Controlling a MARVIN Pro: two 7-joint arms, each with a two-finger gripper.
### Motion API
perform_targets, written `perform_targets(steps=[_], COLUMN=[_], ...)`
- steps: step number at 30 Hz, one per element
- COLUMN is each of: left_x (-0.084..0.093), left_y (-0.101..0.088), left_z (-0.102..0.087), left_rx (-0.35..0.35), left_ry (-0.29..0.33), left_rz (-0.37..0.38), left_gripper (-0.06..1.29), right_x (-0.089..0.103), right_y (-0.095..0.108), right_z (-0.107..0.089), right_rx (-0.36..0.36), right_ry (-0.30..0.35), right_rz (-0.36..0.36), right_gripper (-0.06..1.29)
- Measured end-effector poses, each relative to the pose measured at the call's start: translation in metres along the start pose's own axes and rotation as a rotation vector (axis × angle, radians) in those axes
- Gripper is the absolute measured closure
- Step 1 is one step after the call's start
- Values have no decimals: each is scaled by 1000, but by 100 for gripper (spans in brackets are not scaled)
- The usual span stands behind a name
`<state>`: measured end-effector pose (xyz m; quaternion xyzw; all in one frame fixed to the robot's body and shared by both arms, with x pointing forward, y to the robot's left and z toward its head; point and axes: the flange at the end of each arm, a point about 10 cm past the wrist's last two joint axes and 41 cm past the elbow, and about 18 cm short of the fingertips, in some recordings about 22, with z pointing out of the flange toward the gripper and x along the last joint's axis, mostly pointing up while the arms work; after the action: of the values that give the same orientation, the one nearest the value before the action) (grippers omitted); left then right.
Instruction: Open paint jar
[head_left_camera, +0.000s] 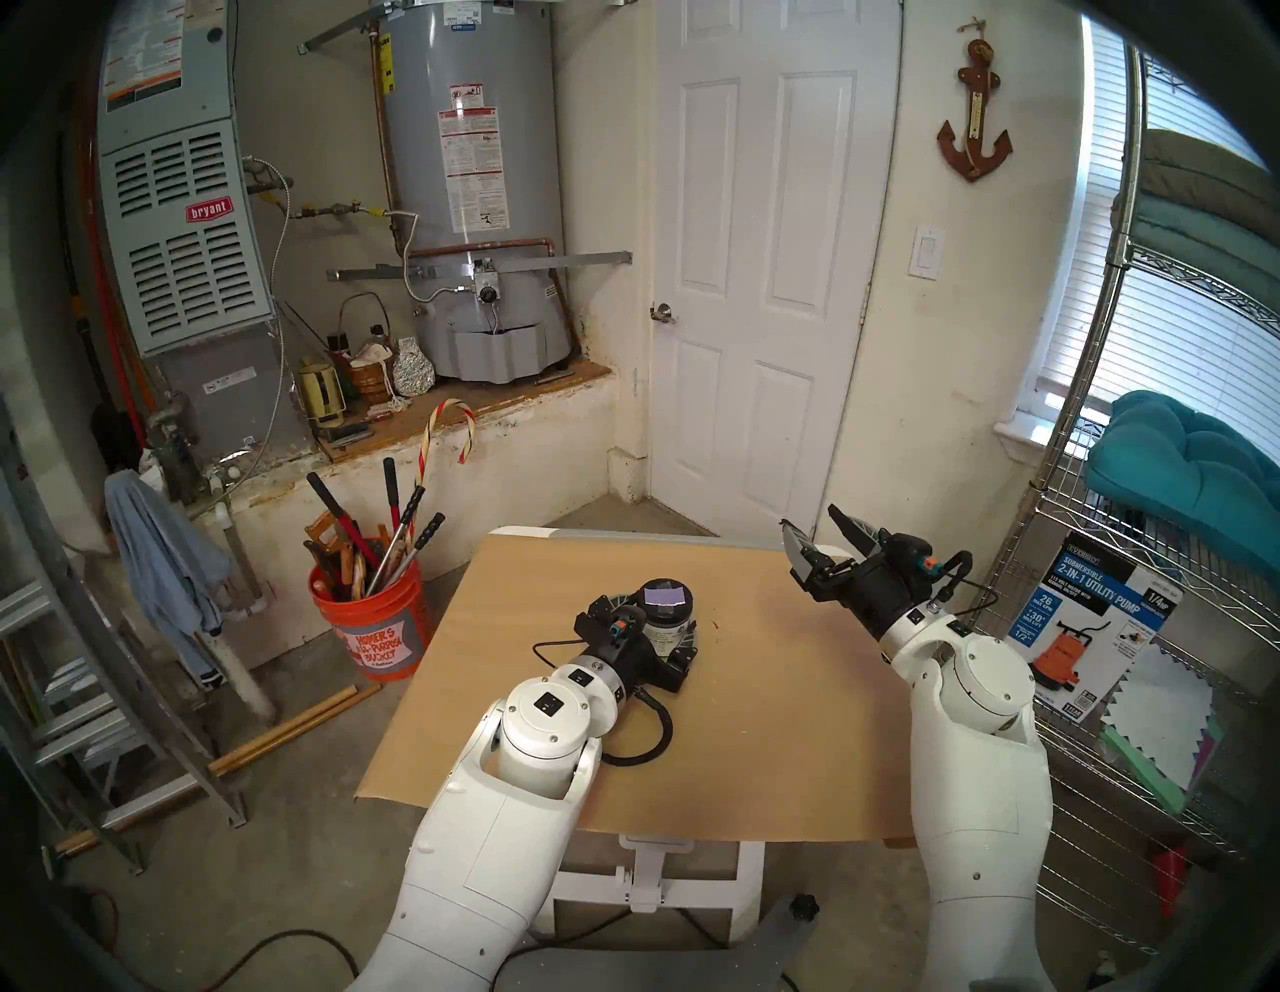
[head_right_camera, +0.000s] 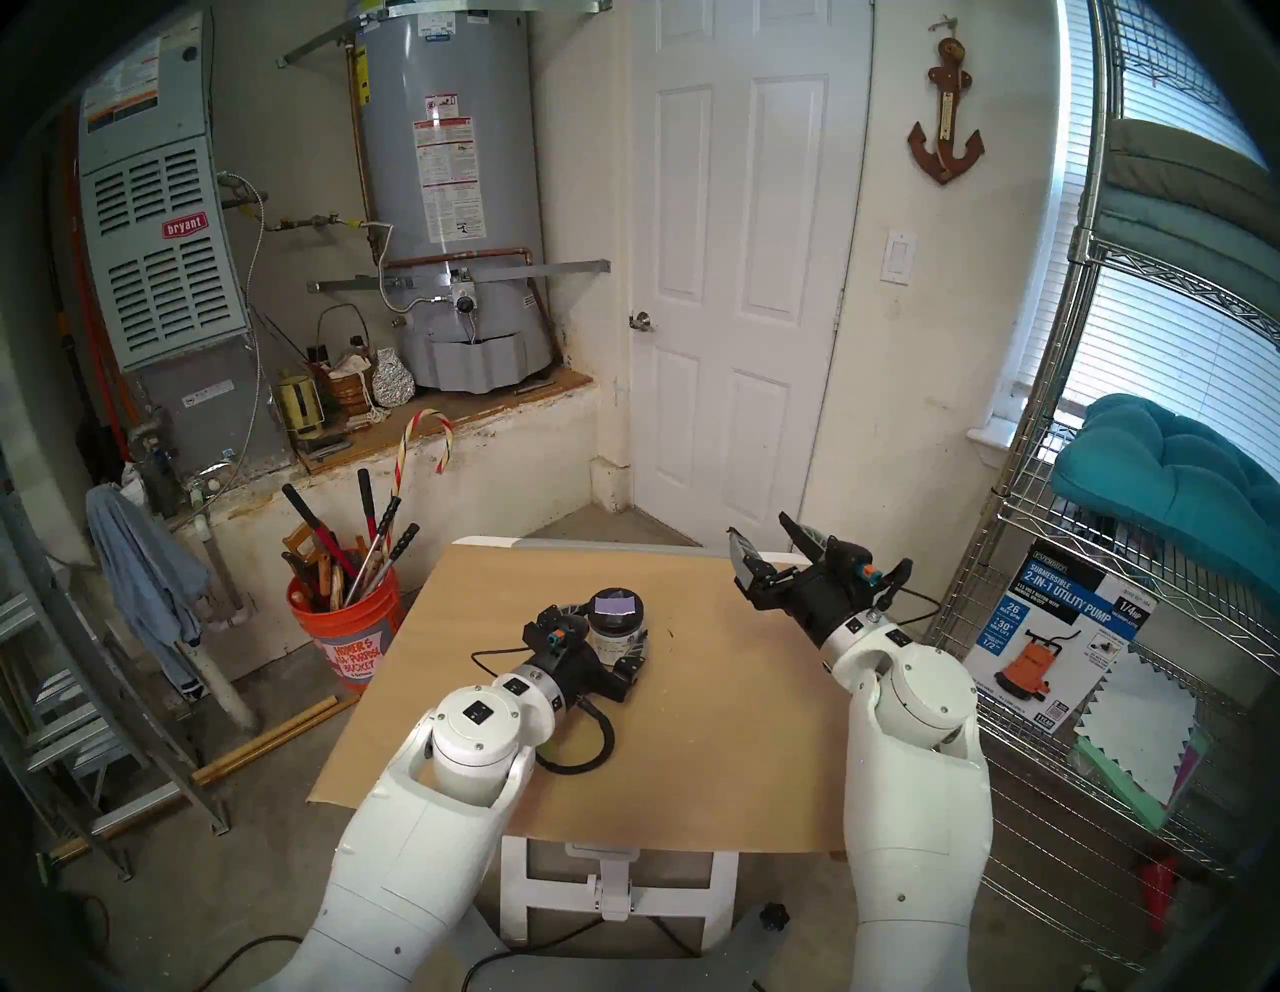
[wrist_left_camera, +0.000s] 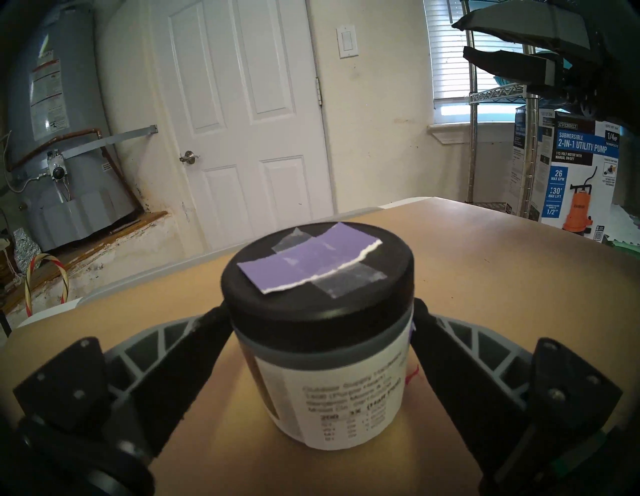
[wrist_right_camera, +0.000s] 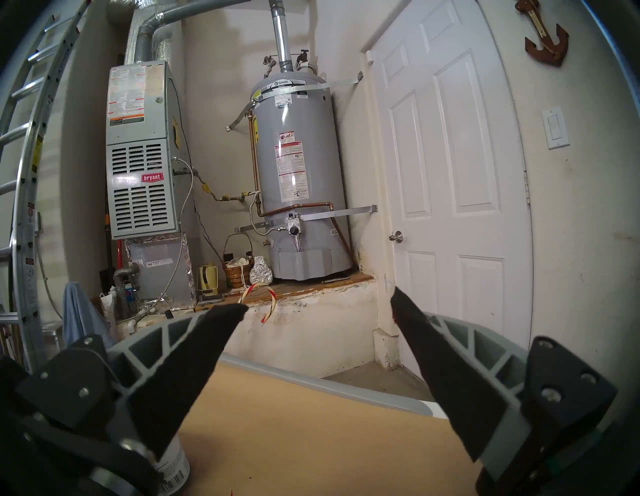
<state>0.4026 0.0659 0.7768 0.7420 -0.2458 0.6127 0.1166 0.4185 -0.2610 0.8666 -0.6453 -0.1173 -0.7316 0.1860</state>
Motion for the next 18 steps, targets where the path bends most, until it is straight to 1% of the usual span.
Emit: perform_targets(steps=[8,18], left_x=[-8,-2], left_y=[3,0], left_z=[12,17], left_rx=[13,20], left_ry=[11,43], left_rz=[0,3], left_gripper=[0,0], right_x=[0,-1], right_y=[0,1], right_z=[0,-1], right_rx=[1,0], right_ry=[-1,-2], right_rz=[2,4], right_gripper=[2,2])
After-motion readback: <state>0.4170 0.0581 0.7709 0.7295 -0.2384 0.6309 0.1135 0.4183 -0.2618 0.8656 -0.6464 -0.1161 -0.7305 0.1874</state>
